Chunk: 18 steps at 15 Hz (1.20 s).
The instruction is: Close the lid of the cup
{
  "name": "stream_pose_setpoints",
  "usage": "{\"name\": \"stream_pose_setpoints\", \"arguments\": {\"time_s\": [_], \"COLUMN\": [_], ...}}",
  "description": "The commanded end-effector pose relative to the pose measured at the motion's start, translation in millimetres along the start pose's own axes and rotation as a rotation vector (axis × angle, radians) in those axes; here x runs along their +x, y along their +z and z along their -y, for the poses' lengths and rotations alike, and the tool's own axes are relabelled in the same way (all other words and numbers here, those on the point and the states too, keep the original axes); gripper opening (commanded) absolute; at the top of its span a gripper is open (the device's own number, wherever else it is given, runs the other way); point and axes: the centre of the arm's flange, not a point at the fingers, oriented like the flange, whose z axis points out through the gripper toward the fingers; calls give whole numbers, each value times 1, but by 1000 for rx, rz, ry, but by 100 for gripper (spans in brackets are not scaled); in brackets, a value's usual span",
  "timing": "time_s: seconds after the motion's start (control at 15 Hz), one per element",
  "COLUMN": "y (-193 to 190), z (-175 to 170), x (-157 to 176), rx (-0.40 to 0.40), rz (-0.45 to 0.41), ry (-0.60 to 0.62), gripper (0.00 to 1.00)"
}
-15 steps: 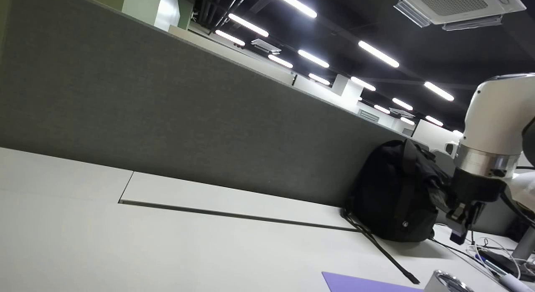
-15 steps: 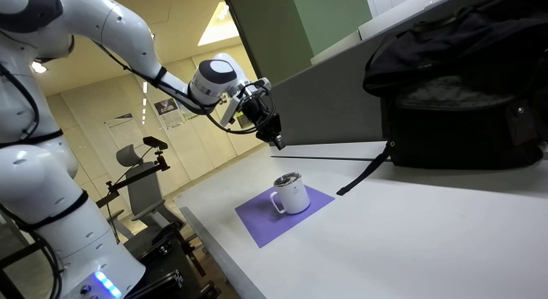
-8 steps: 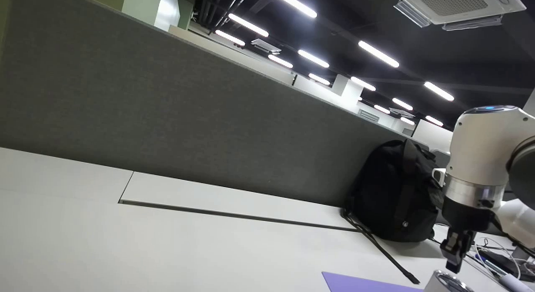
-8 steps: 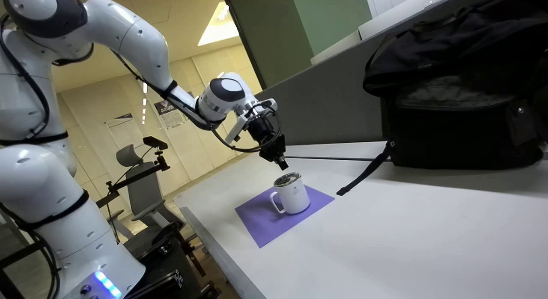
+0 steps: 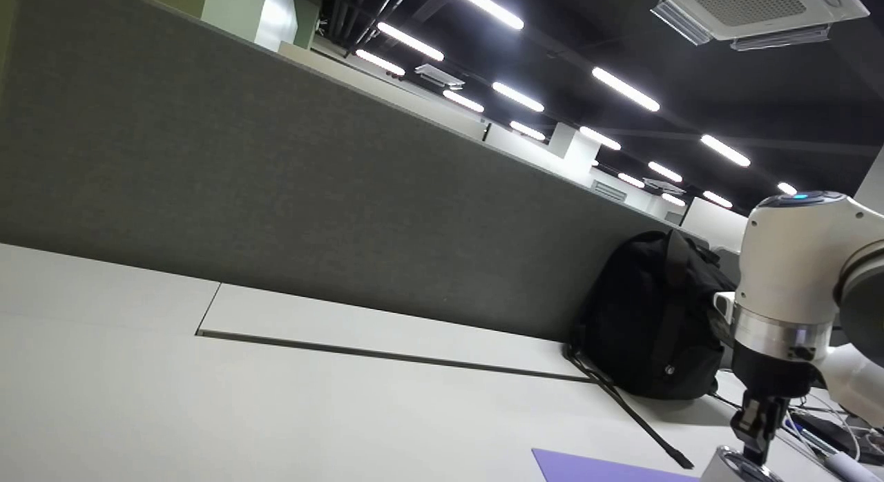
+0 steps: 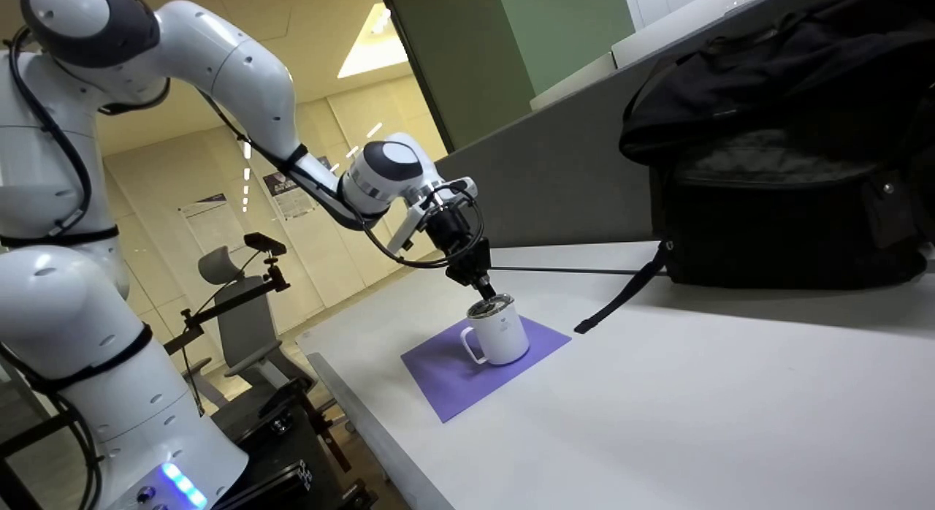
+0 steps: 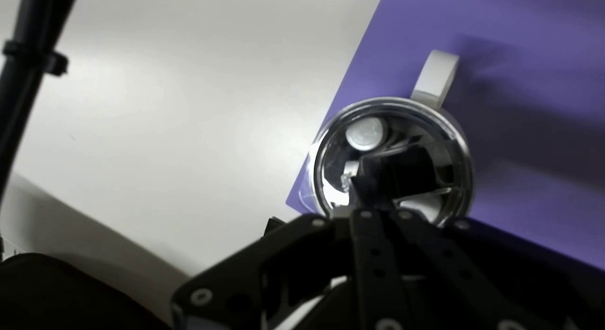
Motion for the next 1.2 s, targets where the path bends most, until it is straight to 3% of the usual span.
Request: {"name": "stream_pose_setpoints", "arguments": {"time_s": [0.0, 0.4, 0.87, 1.13], "y": [9, 14, 12, 1], "z": [3, 10, -1, -24], "x": [3, 5, 8, 7], "rx": [-26, 0, 165, 130], "rz": [-3, 5, 94, 73], "ry": [32, 35, 59, 117], "gripper": [0, 0, 0, 0]}}
